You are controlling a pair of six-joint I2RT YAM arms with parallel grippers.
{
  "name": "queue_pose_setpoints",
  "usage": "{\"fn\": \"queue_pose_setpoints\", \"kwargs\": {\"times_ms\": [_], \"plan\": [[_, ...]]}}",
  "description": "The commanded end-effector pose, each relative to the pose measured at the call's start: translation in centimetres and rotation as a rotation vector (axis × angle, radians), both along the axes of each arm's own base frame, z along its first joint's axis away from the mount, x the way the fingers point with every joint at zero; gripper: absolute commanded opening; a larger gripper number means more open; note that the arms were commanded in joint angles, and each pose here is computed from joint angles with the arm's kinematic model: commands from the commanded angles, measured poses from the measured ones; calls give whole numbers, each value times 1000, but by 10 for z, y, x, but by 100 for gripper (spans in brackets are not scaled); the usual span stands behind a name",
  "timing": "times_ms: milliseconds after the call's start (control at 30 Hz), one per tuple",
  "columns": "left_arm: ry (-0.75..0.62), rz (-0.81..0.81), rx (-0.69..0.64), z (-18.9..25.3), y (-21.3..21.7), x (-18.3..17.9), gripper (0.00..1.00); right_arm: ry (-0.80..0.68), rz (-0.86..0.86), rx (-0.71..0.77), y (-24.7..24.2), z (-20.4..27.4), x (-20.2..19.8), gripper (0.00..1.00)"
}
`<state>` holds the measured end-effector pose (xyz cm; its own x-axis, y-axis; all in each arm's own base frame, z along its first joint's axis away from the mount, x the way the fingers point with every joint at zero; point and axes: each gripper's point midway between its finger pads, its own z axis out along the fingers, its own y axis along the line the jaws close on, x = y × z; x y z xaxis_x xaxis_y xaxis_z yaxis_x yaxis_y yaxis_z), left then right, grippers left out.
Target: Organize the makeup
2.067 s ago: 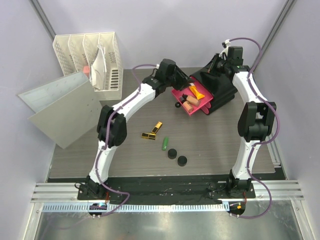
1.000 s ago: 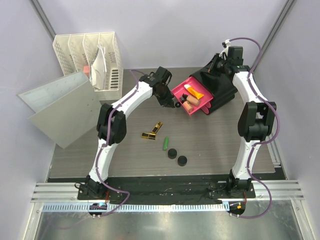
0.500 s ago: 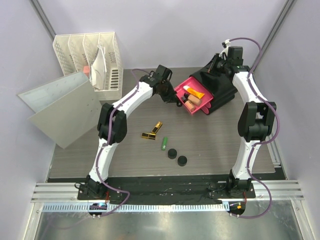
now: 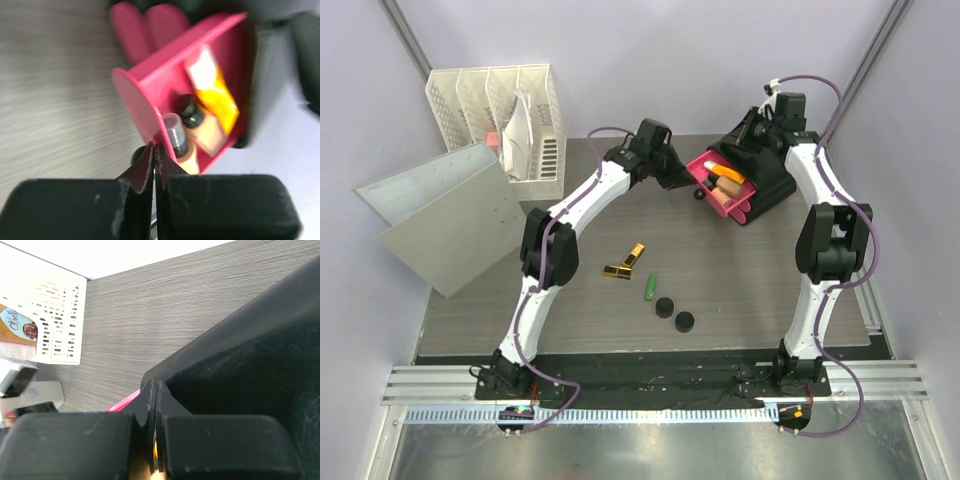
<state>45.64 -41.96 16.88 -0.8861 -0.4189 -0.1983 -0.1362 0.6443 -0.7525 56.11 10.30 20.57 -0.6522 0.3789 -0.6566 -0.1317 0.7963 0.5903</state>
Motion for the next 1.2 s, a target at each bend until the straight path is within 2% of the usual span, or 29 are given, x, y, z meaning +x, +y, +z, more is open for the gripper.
{"fn": "queue_pose_setpoints", "kwargs": {"times_ms": [0, 333, 400, 567, 667, 700, 800, 833, 933, 1033, 1167], "plan": [[-195, -29, -228, 77, -41, 19, 0, 388, -31, -88, -12, -111, -51, 1], [-201, -45, -262, 78, -52, 21, 0, 390, -33, -85, -13, -111, -50, 1], [-220, -44, -254, 83, -45, 24, 0, 387, -32, -86, -13, -110, -50, 1], [-347, -2, -242, 132, -15, 27, 0, 394, -30, -88, -13, -113, -51, 1], [-381, 32, -169, 140, 9, 27, 0, 393, -30, -85, -13, -112, -51, 1], [-324, 45, -94, 125, 20, 21, 0, 394, -30, -85, -13, -113, -51, 1], [-293, 80, 58, 110, 44, 18, 0, 393, -31, -84, -12, -112, -50, 1], [-218, 92, 132, 90, 57, 9, 0, 394, -29, -84, -12, -113, -50, 1], [-99, 99, 248, 55, 75, -4, 0, 394, -30, -85, -13, -113, -50, 1], [-5, 82, 255, 30, 73, -13, 0, 396, -31, -85, -12, -114, -51, 1], [53, 25, 177, 11, 50, -16, 0, 399, -31, -87, -13, -115, -51, 1]]}}
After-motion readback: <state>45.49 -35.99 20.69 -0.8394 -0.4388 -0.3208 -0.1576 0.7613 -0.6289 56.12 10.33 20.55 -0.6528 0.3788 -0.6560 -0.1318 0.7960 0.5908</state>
